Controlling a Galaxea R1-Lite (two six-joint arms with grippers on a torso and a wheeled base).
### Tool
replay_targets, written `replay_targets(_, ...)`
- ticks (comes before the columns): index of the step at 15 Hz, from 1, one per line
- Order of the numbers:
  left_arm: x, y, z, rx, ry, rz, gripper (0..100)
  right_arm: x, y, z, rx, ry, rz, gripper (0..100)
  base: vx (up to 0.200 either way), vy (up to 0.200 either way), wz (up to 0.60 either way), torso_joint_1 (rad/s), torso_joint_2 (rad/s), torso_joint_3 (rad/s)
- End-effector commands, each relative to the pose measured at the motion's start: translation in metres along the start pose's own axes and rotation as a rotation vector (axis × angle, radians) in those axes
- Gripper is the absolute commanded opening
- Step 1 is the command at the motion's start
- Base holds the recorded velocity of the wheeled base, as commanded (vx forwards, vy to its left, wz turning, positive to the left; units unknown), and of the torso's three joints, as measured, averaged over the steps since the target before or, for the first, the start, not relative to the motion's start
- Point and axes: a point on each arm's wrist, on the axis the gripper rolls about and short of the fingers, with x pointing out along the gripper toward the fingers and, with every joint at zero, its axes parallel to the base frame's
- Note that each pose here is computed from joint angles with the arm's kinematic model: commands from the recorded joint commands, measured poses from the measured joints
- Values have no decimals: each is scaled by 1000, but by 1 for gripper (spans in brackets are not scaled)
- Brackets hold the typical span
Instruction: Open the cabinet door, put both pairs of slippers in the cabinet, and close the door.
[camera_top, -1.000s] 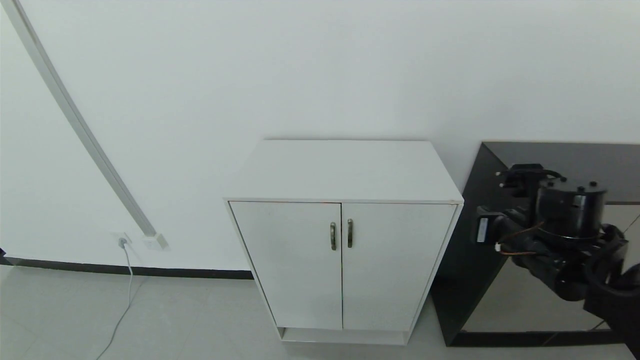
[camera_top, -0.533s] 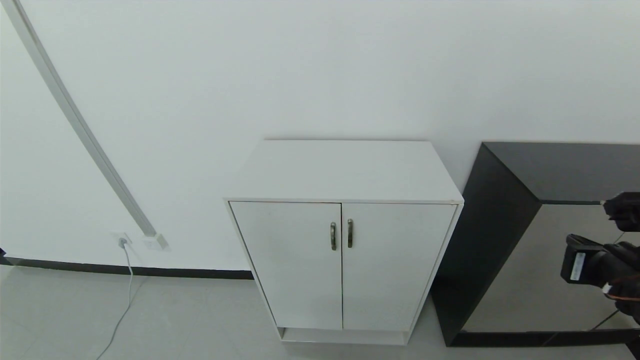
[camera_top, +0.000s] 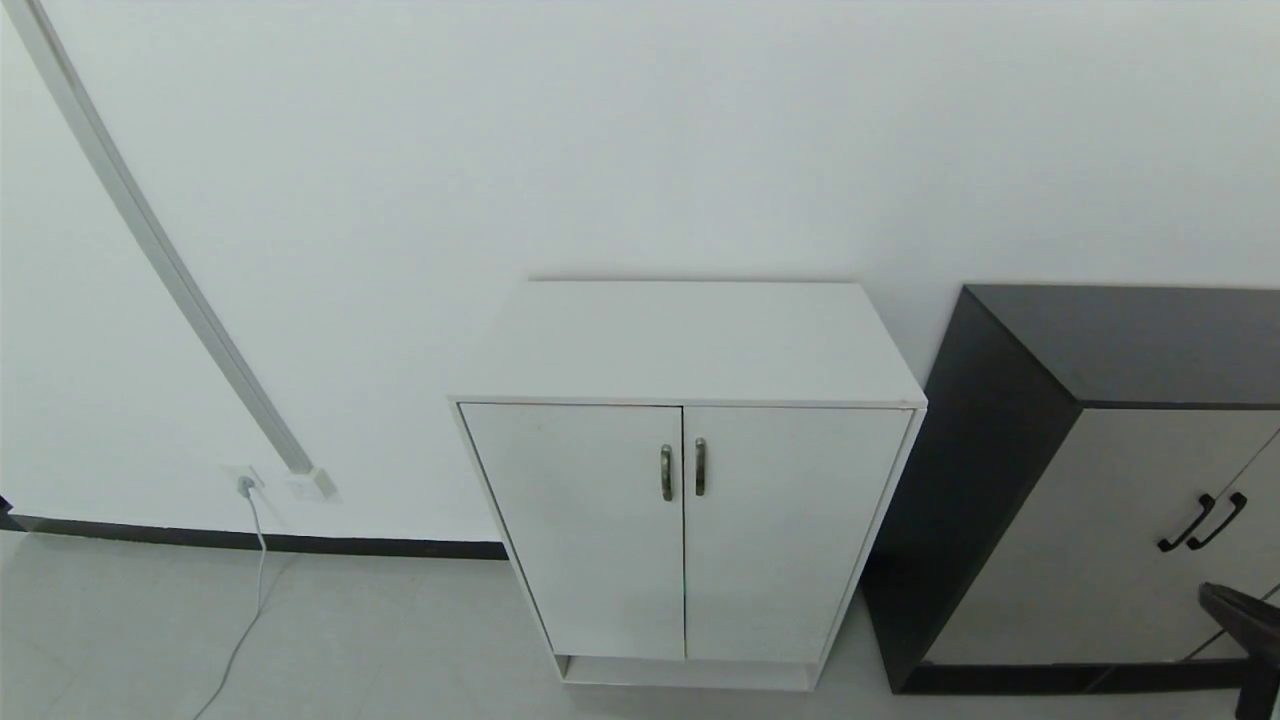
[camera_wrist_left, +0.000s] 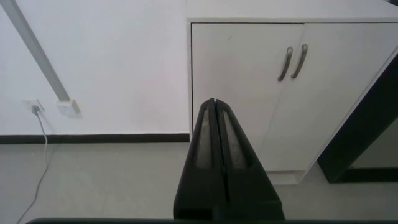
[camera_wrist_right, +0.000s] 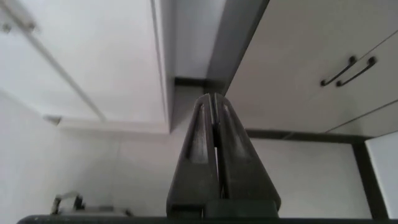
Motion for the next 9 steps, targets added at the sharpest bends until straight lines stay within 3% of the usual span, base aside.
replay_targets(1,0,0,0,0,1,0,0,-36,-9,-12,17,-53,64,0,0,0,0,0,0,0)
replay_targets(9,0,0,0,0,1,0,0,-65,-16,-55,-3,32,84,0,0,0,0,0,0,0)
